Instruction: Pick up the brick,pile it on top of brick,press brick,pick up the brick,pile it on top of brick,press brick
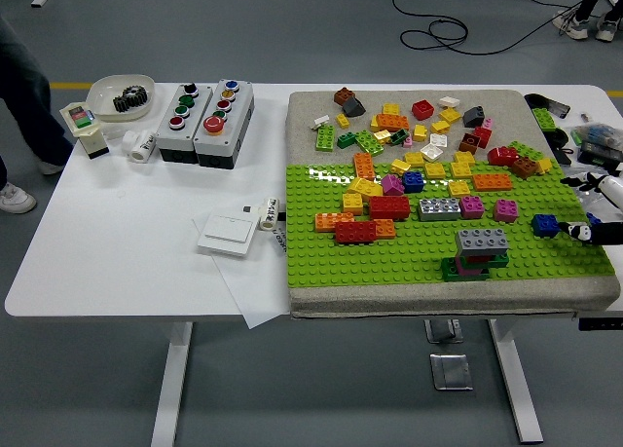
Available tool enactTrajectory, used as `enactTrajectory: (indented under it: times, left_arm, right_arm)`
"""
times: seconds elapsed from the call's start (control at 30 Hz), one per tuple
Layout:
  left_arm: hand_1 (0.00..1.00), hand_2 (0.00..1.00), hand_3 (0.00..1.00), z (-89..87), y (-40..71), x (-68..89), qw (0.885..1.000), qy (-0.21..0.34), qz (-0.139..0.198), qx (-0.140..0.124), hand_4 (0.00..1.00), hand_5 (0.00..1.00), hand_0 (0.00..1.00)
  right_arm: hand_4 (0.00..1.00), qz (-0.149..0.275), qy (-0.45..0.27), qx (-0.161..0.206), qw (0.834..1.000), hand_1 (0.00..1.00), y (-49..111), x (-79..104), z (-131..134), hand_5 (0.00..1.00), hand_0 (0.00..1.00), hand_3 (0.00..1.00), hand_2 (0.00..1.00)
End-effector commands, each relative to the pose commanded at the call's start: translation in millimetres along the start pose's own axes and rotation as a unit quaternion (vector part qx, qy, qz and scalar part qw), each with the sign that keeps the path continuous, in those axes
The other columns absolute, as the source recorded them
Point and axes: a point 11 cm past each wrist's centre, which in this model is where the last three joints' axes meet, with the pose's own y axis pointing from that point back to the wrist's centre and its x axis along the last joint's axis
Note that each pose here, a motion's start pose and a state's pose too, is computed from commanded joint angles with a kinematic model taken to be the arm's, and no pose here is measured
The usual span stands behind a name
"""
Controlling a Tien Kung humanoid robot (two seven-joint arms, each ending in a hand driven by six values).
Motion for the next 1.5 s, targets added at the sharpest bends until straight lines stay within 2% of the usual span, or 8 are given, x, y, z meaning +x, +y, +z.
enactTrajectory:
  times: [0.17,0.2,0.33,0.4,0.6,1.17,1.5]
  left_arm:
    - [0.724,0.692,0.554,0.2,0.1,-0.3,1.0,0.001,0.0,0.0,0.572,0.614,0.617]
    - [0.724,0.692,0.554,0.5,0.1,-0.4,1.0,0.001,-0.001,0.0,0.572,0.614,0.616]
    - [0.724,0.692,0.554,2.4,0.2,-1.0,1.0,0.001,0.0,-0.001,0.572,0.614,0.616]
    - [0.723,0.692,0.553,3.4,0.3,-1.4,1.0,0.001,0.0,-0.002,0.572,0.614,0.614]
    - [0.723,0.692,0.554,4.1,0.3,-1.5,1.0,0.002,-0.001,-0.003,0.572,0.615,0.612]
    - [0.723,0.692,0.554,4.1,0.5,-2.8,1.0,0.003,-0.001,-0.003,0.571,0.616,0.614]
    - [0.725,0.692,0.554,2.9,0.5,-2.5,1.0,0.002,0.0,-0.001,0.571,0.615,0.613]
  right_arm:
    - [0.817,-0.004,0.01,0.007,1.0,0.683,-4.8,-2.1,-6,0.307,0.703,0.791,0.733]
    - [0.792,-0.007,0.015,0.01,1.0,0.667,-6.0,-2.7,-8,0.301,0.688,0.75,0.721]
    - [0.792,-0.014,0.024,0.013,1.0,0.667,-8.6,-3.9,-10,0.301,0.688,0.75,0.721]
    - [0.773,-0.015,0.023,0.013,1.0,0.663,-8.9,-3.9,-11,0.297,0.686,0.716,0.715]
    - [0.762,-0.02,0.025,0.014,0.999,0.66,-7.4,-4.2,-10,0.294,0.684,0.702,0.712]
    - [0.765,-0.039,0.039,0.007,0.998,0.661,-6.2,-11.6,-6,0.3,0.682,0.723,0.713]
    - [0.75,-0.048,0.046,0.006,0.998,0.661,-5.2,-17.2,-5,0.302,0.678,0.699,0.712]
